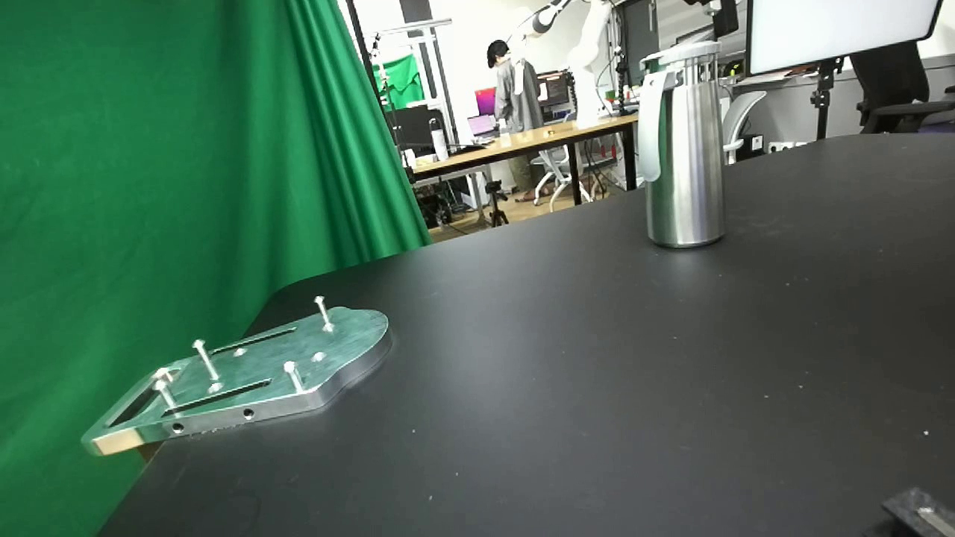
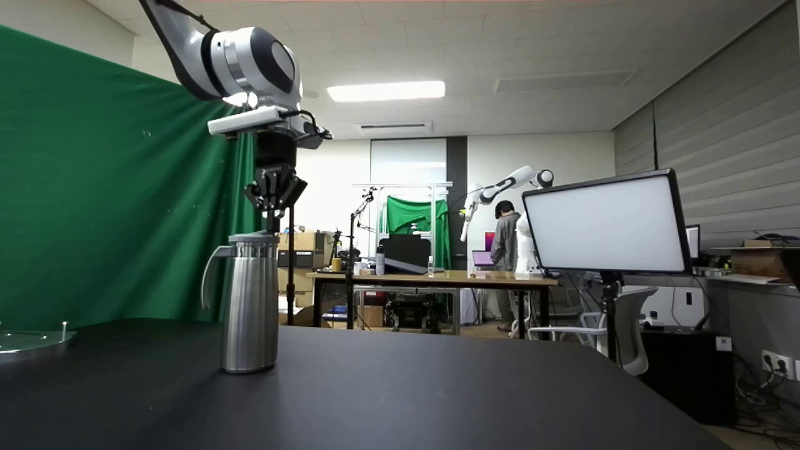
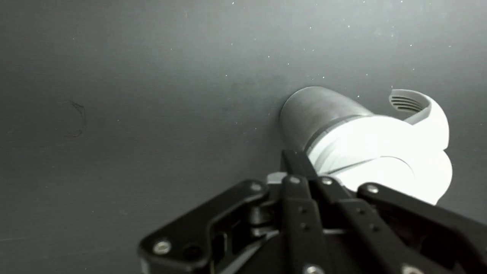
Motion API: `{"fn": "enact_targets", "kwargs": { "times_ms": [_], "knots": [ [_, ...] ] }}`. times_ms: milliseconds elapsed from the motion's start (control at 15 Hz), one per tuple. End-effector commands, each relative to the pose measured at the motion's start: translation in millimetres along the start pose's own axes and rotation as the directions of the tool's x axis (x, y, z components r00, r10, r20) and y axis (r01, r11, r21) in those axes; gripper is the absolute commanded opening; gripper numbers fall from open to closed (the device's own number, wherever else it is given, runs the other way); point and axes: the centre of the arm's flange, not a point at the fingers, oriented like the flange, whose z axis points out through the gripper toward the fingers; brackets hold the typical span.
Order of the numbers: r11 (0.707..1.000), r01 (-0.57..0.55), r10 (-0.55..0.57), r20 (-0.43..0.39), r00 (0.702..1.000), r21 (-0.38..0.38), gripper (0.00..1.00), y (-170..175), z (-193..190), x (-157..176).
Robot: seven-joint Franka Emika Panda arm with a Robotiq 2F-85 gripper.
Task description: Close the opening on the lid of the silver bottle on the table.
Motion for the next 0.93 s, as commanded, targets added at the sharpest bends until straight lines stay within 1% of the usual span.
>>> {"fn": "enact_targets", "kwargs": {
  "times_ms": [0,133,267,400,467,667,867],
  "knots": [
    [1.000,-0.017,0.017,0.011,1.000,-0.014,0.00,-4.8,7.2,-3.1],
    [0.999,-0.023,0.024,0.038,0.999,-0.022,0.00,-6.0,-2.6,-3.4],
    [0.999,-0.031,0.033,0.087,0.996,-0.026,0.00,-5.3,-12.4,-5.1],
    [0.998,-0.041,0.048,0.131,0.990,-0.050,0.00,-3.5,-25.1,-8.1],
    [0.997,-0.045,0.052,0.140,0.989,-0.055,0.00,-2.8,-31.7,-9.4],
    [0.996,-0.051,0.060,0.123,0.991,-0.078,0.00,-0.6,-49.0,-7.5],
    [0.997,-0.053,0.056,0.047,0.997,-0.061,0.00,1.2,-55.7,0.9]
  ]
}}
